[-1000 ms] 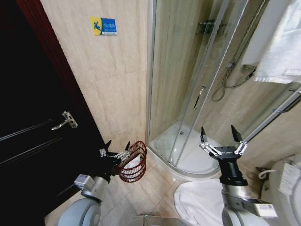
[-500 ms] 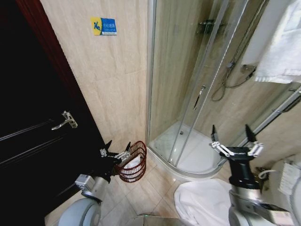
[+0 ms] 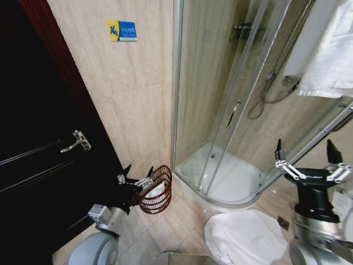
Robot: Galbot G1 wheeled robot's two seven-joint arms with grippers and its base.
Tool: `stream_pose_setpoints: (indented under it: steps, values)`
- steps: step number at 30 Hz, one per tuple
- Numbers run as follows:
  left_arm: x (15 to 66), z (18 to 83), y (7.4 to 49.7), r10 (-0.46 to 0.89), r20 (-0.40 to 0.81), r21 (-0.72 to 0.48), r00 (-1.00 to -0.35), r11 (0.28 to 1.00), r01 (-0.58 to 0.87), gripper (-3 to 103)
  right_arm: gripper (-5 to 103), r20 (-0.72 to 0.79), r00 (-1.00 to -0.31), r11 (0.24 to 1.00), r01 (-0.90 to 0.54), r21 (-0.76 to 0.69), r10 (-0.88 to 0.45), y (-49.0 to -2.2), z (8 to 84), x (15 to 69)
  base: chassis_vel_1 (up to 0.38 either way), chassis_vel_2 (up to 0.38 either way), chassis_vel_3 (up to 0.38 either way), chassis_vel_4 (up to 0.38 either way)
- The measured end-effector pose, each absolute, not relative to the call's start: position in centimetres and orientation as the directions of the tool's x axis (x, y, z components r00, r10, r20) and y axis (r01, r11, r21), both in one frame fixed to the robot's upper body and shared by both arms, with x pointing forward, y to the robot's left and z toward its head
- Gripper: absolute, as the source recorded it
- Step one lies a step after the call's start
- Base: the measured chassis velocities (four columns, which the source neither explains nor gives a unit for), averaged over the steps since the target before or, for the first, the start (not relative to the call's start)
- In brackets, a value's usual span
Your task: Discard the used towel into the hamper.
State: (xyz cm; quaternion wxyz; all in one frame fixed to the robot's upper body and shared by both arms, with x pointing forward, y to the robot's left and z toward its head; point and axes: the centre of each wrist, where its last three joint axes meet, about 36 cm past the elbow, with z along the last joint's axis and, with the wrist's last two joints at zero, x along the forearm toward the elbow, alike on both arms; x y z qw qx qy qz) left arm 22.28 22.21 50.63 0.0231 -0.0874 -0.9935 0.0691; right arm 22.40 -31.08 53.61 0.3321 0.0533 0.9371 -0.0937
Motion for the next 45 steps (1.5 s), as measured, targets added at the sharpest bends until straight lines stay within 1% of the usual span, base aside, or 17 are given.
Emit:
stream_pose_setpoints:
  steps: [6, 14, 18, 21, 22, 25, 26, 29, 30, 32, 35, 40, 45]
  values:
    - [22.3, 50.6, 22.2, 0.177, 0.034, -0.141, -0.984, 0.975, 0.171, 100, 100, -0.636, -0.771, 0.977, 0.160, -0.143, 0.033, -31.5, 54.1, 22.7, -0.096, -0.092, 0.087, 0.090]
    - [22.3, 50.6, 22.2, 0.177, 0.034, -0.141, -0.984, 0.975, 0.171, 100, 100, -0.639, -0.769, 0.979, 0.148, -0.140, 0.025, -31.3, 54.3, 23.1, -0.195, -0.197, 0.200, 0.193]
    - [22.3, 50.6, 22.2, 0.177, 0.034, -0.142, -0.984, 0.975, 0.171, 100, 100, -0.658, -0.753, 0.984, 0.126, -0.128, 0.010, -31.4, 54.7, 23.5, -0.230, -0.222, 0.216, 0.225]
    - [22.3, 50.6, 22.2, 0.177, 0.034, -0.142, -0.984, 0.975, 0.171, 100, 100, -0.696, -0.718, 0.985, 0.105, -0.137, -0.020, -32.4, 56.5, 24.6, -0.134, -0.151, 0.154, 0.073]
    - [22.3, 50.6, 22.2, 0.177, 0.034, -0.142, -0.984, 0.975, 0.171, 100, 100, -0.696, -0.718, 0.985, 0.105, -0.137, -0.020, -32.4, 56.5, 24.6, -0.099, -0.107, 0.115, 0.030]
    - [22.3, 50.6, 22.2, 0.177, 0.034, -0.142, -0.984, 0.975, 0.171, 100, 100, -0.749, -0.659, 0.984, 0.077, -0.159, -0.069, -34.2, 59.5, 25.9, 0.028, -0.041, 0.051, 0.005]
    - [22.3, 50.6, 22.2, 0.177, 0.034, -0.142, -0.984, 0.975, 0.171, 100, 100, -0.749, -0.659, 0.984, 0.077, -0.159, -0.069, -34.2, 59.5, 25.9, 0.054, 0.010, 0.002, -0.002]
    - [22.3, 50.6, 22.2, 0.177, 0.034, -0.141, -0.984, 0.975, 0.171, 100, 100, -0.776, -0.624, 0.982, 0.077, -0.174, -0.088, -36.2, 61.8, 27.0, 0.050, 0.025, -0.057, -0.018]
    - [22.3, 50.6, 22.2, 0.177, 0.034, -0.141, -0.984, 0.975, 0.171, 100, 100, -0.776, -0.624, 0.982, 0.077, -0.174, -0.088, -36.2, 61.8, 27.0, 0.075, 0.041, -0.101, -0.027]
    - [22.3, 50.6, 22.2, 0.177, 0.034, -0.141, -0.984, 0.975, 0.171, 100, 100, -0.792, -0.603, 0.982, 0.076, -0.175, -0.095, -37.1, 63.3, 27.7, 0.046, 0.047, -0.066, -0.027]
    - [22.3, 50.6, 22.2, 0.177, 0.034, -0.141, -0.984, 0.975, 0.171, 100, 100, -0.799, -0.592, 0.981, 0.073, -0.182, -0.105, -37.6, 64.1, 28.4, 0.040, 0.055, 0.009, -0.009]
    - [22.3, 50.6, 22.2, 0.177, 0.034, -0.142, -0.984, 0.975, 0.171, 100, 100, -0.799, -0.591, 0.982, 0.056, -0.181, -0.114, -37.6, 64.2, 29.2, 0.005, 0.024, 0.034, 0.037]
    - [22.3, 50.6, 22.2, 0.177, 0.034, -0.142, -0.984, 0.975, 0.170, 100, 100, -0.802, -0.579, 0.977, 0.041, -0.209, -0.147, -38.1, 65.7, 31.0, 0.058, 0.055, 0.071, 0.065]
